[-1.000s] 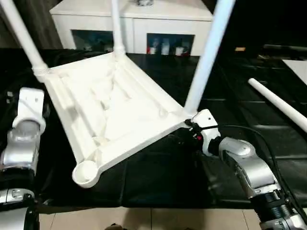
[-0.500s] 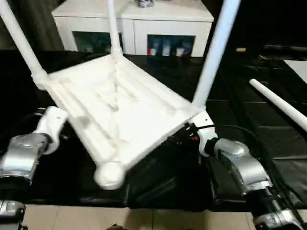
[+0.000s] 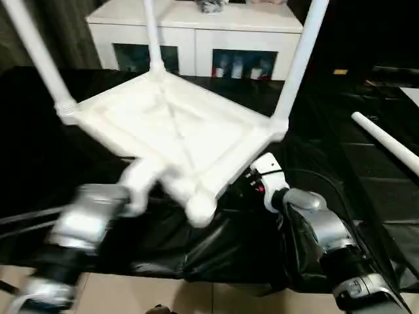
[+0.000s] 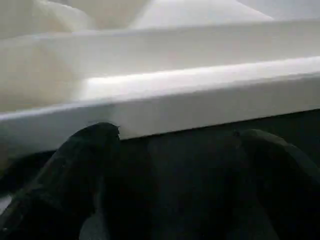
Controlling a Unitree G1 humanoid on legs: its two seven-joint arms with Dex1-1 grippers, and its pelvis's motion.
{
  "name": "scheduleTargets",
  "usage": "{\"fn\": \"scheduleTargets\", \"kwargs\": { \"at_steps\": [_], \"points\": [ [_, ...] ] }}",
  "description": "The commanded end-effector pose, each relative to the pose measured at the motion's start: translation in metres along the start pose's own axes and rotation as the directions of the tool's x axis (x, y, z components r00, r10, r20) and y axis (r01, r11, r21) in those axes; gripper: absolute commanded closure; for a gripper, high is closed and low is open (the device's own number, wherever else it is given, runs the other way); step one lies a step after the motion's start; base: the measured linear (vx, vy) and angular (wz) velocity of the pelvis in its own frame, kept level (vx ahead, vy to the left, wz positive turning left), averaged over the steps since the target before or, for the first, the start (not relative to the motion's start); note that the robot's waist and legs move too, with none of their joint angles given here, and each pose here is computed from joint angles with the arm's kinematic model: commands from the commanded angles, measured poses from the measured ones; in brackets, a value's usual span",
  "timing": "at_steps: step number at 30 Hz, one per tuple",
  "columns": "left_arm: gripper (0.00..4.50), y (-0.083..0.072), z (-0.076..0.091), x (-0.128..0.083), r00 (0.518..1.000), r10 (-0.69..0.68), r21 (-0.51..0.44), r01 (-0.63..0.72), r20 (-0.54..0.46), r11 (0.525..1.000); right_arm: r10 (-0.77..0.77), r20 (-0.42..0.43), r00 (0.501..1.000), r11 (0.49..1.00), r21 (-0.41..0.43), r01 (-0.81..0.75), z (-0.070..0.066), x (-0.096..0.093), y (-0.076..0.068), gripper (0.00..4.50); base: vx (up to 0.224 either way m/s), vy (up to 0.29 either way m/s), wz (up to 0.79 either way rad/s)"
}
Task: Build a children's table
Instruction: Rotate table base
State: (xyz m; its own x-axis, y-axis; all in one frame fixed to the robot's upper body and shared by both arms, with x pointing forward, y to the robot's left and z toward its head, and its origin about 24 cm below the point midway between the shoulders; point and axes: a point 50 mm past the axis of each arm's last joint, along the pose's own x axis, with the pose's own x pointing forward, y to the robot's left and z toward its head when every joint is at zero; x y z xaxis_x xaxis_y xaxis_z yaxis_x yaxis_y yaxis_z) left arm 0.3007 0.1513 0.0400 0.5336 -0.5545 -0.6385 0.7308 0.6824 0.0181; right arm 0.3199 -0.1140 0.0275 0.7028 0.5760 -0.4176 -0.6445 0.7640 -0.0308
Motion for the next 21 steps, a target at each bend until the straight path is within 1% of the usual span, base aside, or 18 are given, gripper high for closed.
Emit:
{"fn": "scheduleTargets", "kwargs": {
  "at_steps": [1, 5, 6, 7, 9, 11, 13, 14, 16, 17, 18, 19, 20, 21],
  "points": [
    [1.52, -0.034, 0.01, 0.026, 0.987, -0.162, 0.035, 0.161, 0.017, 0.986, 0.014, 0.098, 0.995, 0.999, -0.045, -0.01, 0.024, 0.0, 0.002, 0.0, 0.0, 0.0, 0.0],
    [1.52, -0.039, 0.022, 0.032, 0.986, -0.154, 0.048, 0.151, 0.064, 0.987, -0.019, 0.12, 0.993, 0.998, -0.054, 0.025, 0.028, -0.011, -0.008, 0.0, 0.0, 0.0, 0.0],
    [1.52, -0.041, 0.027, 0.034, 0.985, -0.149, 0.055, 0.145, 0.088, 0.988, -0.04, 0.127, 0.991, 0.997, -0.068, 0.049, 0.03, -0.019, -0.013, 0.0, 0.0, 0.0, 0.0],
    [1.52, -0.041, 0.028, 0.034, 0.985, -0.149, 0.057, 0.144, 0.092, 0.988, -0.043, 0.128, 0.991, 0.996, -0.07, 0.052, 0.03, -0.02, -0.013, 0.0, 0.0, 0.0, 0.0],
    [1.52, -0.044, 0.036, 0.035, 0.976, -0.157, 0.086, 0.146, 0.154, 0.986, -0.073, 0.135, 0.988, 0.991, -0.099, 0.087, 0.033, -0.035, -0.021, 0.0, 0.0, 0.0, 0.0],
    [1.52, -0.045, 0.039, 0.032, 0.967, -0.167, 0.105, 0.149, 0.19, 0.983, -0.116, 0.135, 0.984, 0.983, -0.126, 0.133, 0.035, -0.048, -0.03, 0.0, 0.0, 0.0, 0.0],
    [1.52, -0.042, 0.038, 0.026, 0.964, -0.155, 0.121, 0.132, 0.214, 0.984, -0.165, 0.151, 0.975, 0.975, -0.126, 0.185, 0.04, -0.058, -0.038, 0.0, 0.0, 0.0, 0.0],
    [1.52, -0.036, 0.039, 0.018, 0.954, -0.125, 0.123, 0.095, 0.273, 0.988, -0.223, 0.178, 0.958, 0.963, -0.111, 0.245, 0.045, -0.065, -0.044, 0.0, 0.0, 0.0, 0.0],
    [1.52, -0.033, 0.042, 0.013, 0.942, -0.1, 0.121, 0.064, 0.322, 0.991, -0.259, 0.182, 0.949, 0.956, -0.091, 0.278, 0.047, -0.067, -0.046, 0.0, 0.0, 0.0, 0.0],
    [1.52, -0.033, 0.042, 0.013, 0.942, -0.1, 0.121, 0.064, 0.322, 0.991, -0.259, 0.182, 0.949, 0.956, -0.091, 0.278, 0.047, -0.067, -0.046, 0.0, 0.0, 0.0, 0.0],
    [1.52, -0.021, 0.044, 0.005, 0.918, 0.024, 0.026, -0.038, 0.395, 0.999, -0.355, 0.207, 0.912, 0.932, -0.003, 0.364, 0.049, -0.07, -0.05, 0.0, 0.0, 0.0, 0.0],
    [1.52, -0.009, 0.046, -0.002, 0.872, 0.164, -0.037, -0.166, 0.46, 0.985, -0.446, 0.225, 0.866, 0.894, 0.068, 0.443, 0.049, -0.072, -0.051, 0.0, 0.0, 0.0, 0.0],
    [1.52, -0.009, 0.046, -0.002, 0.872, 0.164, -0.037, -0.166, 0.46, 0.985, -0.446, 0.225, 0.866, 0.894, 0.068, 0.443, 0.049, -0.072, -0.051, 0.0, 0.0, 0.0, 0.0],
    [1.52, -0.001, 0.047, -0.011, 0.799, 0.286, -0.106, -0.272, 0.529, 0.957, -0.481, 0.235, 0.844, 0.876, 0.114, 0.468, 0.046, -0.072, -0.047, 0.0, 0.0, 0.0, 0.0]
  ]
}}
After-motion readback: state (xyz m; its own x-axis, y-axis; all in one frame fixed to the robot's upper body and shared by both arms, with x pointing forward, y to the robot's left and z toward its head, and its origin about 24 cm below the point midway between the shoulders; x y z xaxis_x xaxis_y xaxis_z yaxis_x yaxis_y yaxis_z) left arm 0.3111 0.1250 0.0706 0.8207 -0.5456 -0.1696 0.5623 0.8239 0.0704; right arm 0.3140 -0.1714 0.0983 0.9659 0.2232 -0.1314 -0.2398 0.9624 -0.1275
